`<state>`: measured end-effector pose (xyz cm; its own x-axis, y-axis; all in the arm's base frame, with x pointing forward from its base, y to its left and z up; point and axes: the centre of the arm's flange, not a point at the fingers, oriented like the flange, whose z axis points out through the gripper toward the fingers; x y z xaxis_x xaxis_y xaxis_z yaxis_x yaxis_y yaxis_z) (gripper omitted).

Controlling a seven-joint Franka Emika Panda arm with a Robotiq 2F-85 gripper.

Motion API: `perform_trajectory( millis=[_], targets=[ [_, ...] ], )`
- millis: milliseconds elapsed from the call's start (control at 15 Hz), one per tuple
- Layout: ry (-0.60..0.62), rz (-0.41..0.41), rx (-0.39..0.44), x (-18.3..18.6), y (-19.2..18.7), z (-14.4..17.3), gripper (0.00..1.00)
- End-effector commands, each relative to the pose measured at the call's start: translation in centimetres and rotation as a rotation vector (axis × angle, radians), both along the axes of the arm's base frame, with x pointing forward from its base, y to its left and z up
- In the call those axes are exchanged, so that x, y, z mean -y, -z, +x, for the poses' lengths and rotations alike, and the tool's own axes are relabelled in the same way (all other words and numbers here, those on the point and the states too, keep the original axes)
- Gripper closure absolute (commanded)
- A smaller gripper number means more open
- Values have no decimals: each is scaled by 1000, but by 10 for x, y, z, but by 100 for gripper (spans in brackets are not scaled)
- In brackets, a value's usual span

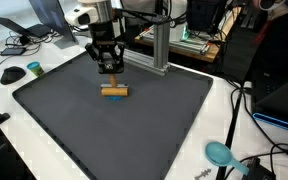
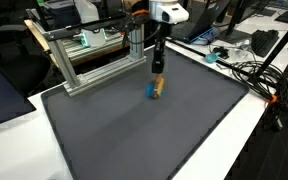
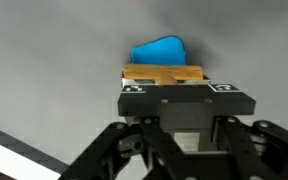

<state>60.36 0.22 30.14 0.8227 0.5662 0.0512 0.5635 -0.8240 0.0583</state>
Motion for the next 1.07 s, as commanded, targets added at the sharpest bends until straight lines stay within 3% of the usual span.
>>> perform_trajectory(
  millis=[0, 1000],
  targets=[
    [-24, 40, -140, 1, 66, -37, 78],
    [-38, 66, -91, 21, 63, -60, 78]
  ],
)
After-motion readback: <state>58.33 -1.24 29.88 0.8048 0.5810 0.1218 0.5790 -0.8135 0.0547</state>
